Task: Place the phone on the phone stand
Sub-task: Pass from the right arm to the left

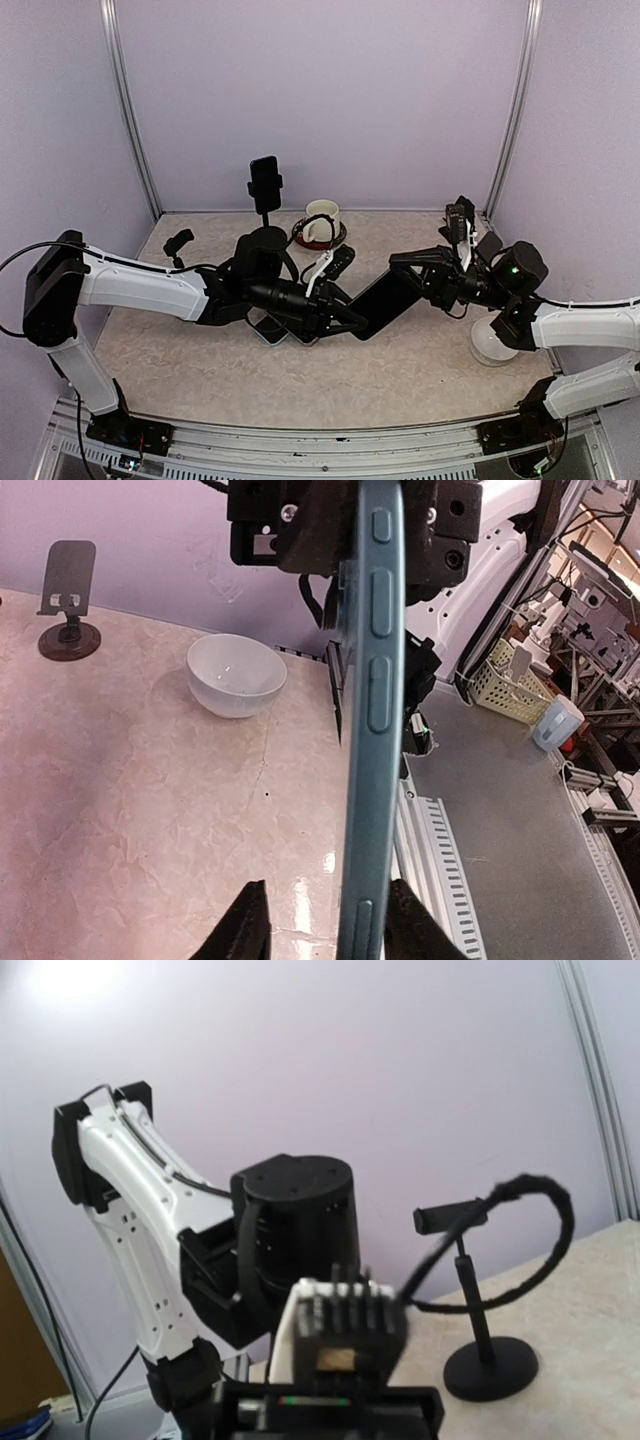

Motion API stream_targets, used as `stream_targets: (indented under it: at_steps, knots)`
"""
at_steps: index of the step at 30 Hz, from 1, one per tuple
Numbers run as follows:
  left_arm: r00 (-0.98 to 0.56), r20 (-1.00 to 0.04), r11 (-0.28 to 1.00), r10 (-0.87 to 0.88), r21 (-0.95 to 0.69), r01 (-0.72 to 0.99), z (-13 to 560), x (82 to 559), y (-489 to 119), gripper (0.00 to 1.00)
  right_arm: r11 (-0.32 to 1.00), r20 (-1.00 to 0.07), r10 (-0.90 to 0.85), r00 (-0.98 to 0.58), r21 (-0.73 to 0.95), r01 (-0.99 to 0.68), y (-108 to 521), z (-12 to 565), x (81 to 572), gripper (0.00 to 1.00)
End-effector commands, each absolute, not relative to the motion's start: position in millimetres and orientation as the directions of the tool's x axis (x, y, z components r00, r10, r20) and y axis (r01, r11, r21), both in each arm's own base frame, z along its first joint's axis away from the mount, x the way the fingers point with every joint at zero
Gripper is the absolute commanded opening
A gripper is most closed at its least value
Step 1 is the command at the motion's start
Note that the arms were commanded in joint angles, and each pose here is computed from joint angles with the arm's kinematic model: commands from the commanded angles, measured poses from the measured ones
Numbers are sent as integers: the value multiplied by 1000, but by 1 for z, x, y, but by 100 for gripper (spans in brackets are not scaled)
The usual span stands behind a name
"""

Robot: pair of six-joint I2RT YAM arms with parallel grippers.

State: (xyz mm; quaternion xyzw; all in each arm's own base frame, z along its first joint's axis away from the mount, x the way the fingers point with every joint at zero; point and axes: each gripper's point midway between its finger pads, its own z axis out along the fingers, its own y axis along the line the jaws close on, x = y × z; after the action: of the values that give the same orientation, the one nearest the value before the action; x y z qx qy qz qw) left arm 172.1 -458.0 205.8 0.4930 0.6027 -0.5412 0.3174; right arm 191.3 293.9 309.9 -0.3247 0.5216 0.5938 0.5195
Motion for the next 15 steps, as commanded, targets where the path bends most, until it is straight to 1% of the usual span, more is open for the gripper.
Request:
stream_targets:
  at_steps: [1, 4, 5, 8, 9, 11, 12, 13, 15]
  knots:
    - [-289, -935, -100, 205, -314, 944, 222, 170, -455, 23, 69, -918, 338, -207, 244, -967, 290, 324, 189, 0]
    - [-292, -936, -103, 196, -316, 943, 224, 170, -455, 2, 67, -919, 332, -215, 250, -966, 291, 320, 189, 0]
    - [-294, -937, -102, 190, -316, 943, 225, 171, -455, 0, 67, -919, 331, -214, 250, -966, 291, 319, 189, 0]
    - [-295, -942, -106, 162, -314, 944, 231, 172, -452, 0, 68, -919, 328, -220, 255, -965, 291, 316, 189, 1]
    - [-297, -942, -109, 156, -315, 943, 233, 172, -451, 0, 69, -918, 330, -221, 256, -964, 291, 316, 190, 11]
    - [-298, -943, -112, 149, -315, 942, 234, 171, -449, 0, 65, -917, 332, -221, 256, -965, 291, 316, 189, 33]
    - [-296, -944, -115, 146, -314, 943, 235, 171, -449, 0, 61, -916, 334, -221, 255, -965, 291, 317, 189, 41]
    - [-298, -943, -119, 146, -316, 941, 236, 170, -449, 0, 57, -917, 332, -221, 253, -966, 291, 317, 189, 46]
    - [-299, -943, -123, 146, -317, 940, 235, 170, -450, 0, 45, -919, 325, -223, 251, -967, 293, 316, 188, 51]
